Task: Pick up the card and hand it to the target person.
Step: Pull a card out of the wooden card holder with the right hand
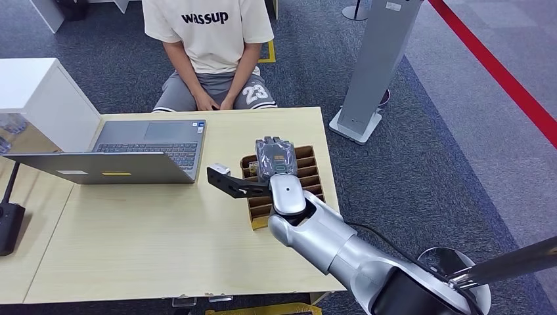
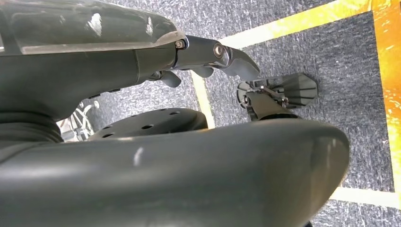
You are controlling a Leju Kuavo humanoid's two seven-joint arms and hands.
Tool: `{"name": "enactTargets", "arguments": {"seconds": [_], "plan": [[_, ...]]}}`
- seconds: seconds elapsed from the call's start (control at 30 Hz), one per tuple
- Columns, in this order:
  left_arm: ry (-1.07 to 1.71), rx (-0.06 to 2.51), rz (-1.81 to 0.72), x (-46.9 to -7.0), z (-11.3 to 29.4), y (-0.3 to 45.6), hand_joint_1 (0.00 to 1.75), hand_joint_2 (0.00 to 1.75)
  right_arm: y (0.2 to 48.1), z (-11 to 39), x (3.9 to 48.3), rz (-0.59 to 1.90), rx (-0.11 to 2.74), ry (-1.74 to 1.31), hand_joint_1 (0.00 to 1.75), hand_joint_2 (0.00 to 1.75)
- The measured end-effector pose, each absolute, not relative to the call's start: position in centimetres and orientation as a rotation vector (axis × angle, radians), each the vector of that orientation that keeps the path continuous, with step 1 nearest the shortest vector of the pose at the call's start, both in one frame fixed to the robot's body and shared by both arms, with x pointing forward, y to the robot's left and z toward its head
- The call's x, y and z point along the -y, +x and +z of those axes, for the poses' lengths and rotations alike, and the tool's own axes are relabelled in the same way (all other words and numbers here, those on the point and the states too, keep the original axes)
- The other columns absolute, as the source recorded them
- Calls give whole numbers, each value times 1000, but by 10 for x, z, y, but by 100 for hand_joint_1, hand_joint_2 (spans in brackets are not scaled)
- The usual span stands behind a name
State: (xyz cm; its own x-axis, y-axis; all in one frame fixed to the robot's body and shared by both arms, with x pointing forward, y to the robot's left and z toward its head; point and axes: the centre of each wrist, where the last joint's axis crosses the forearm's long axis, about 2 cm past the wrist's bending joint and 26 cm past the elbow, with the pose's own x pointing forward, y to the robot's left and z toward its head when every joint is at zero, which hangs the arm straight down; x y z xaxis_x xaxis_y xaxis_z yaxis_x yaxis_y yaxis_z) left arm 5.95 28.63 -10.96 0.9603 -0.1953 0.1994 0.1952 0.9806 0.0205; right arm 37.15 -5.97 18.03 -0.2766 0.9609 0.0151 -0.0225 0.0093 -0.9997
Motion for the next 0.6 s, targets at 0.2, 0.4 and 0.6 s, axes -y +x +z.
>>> {"name": "enactTargets", "arguments": {"seconds": [0.2, 0.4, 0.6], "plan": [[0, 202, -196, -286, -110, 59, 0, 0, 371, 176, 60, 1431, 1388, -1027, 92, 175], [0, 202, -197, -286, -110, 60, 0, 0, 372, 173, 61, 1429, 1373, -1017, 92, 175], [-4, 205, -207, -286, -109, 61, 0, 0, 374, 170, 64, 1426, 1355, -1014, 94, 175]]}}
